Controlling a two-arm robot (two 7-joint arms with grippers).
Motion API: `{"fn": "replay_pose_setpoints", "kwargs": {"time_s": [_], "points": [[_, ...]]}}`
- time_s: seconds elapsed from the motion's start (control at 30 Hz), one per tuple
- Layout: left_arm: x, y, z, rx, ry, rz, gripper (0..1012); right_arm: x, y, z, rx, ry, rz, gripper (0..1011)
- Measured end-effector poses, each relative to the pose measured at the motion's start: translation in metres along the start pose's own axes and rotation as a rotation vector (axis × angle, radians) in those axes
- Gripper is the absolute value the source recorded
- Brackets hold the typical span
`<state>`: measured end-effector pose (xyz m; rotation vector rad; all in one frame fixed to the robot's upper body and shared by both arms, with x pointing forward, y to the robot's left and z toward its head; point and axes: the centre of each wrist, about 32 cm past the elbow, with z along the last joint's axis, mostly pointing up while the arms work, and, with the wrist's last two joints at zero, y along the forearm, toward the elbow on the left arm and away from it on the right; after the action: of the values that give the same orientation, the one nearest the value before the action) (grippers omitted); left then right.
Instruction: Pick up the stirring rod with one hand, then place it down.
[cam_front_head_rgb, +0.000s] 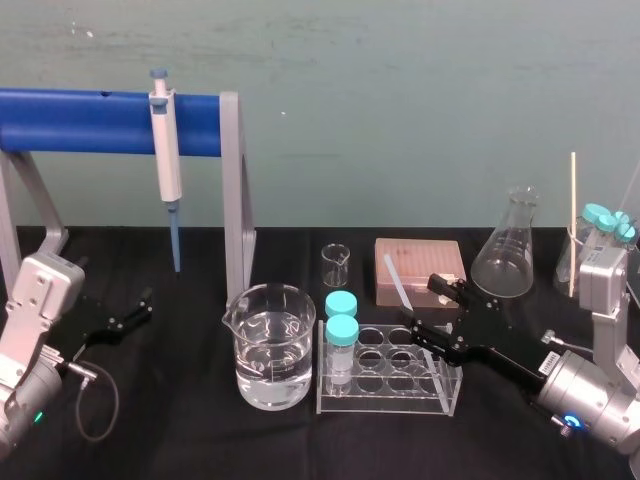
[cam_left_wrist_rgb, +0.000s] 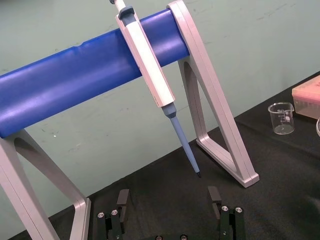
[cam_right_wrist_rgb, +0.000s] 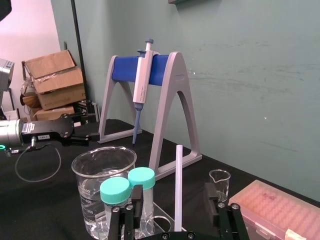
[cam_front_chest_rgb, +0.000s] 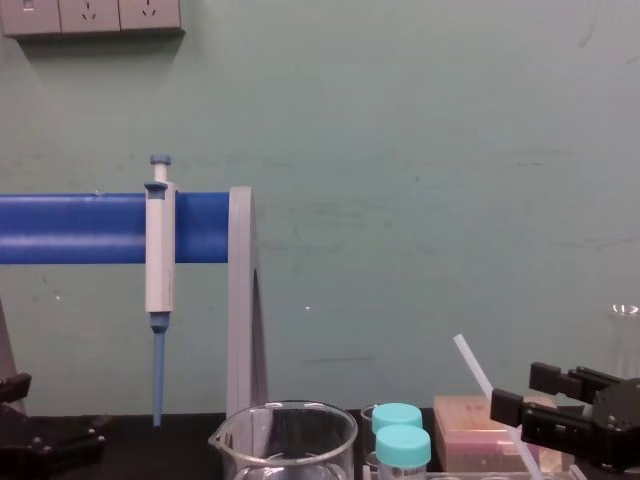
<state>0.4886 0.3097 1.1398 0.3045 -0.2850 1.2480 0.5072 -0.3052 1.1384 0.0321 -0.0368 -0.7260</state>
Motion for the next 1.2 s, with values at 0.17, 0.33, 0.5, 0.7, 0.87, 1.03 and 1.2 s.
{"fn": "replay_pose_setpoints", "kwargs": {"time_s": [0.17, 0.33, 0.5, 0.7, 0.87, 1.03, 1.2], "points": [[0.0000, 0.000, 0.000, 0.000, 0.000, 0.000, 1000, -0.0003, -0.001, 0.004, 0.007, -0.015, -0.051, 898], [0.0000, 0.000, 0.000, 0.000, 0.000, 0.000, 1000, -0.0022, -0.004, 0.007, 0.023, -0.039, -0.213, 1003], [0.0000, 0.000, 0.000, 0.000, 0.000, 0.000, 1000, -0.0069, -0.007, 0.005, 0.001, -0.049, -0.462, 1000], [0.0000, 0.000, 0.000, 0.000, 0.000, 0.000, 1000, -0.0076, -0.007, -0.005, -0.121, 0.020, -0.572, 1000], [0.0000, 0.000, 0.000, 0.000, 0.000, 0.000, 1000, -0.0060, -0.006, -0.009, -0.169, 0.052, -0.585, 1000], [0.0000, 0.000, 0.000, 0.000, 0.000, 0.000, 1000, -0.0054, -0.006, -0.009, -0.179, 0.055, -0.587, 1000], [0.0000, 0.000, 0.000, 0.000, 0.000, 0.000, 1000, -0.0055, -0.006, -0.009, -0.178, 0.055, -0.585, 1000]]}}
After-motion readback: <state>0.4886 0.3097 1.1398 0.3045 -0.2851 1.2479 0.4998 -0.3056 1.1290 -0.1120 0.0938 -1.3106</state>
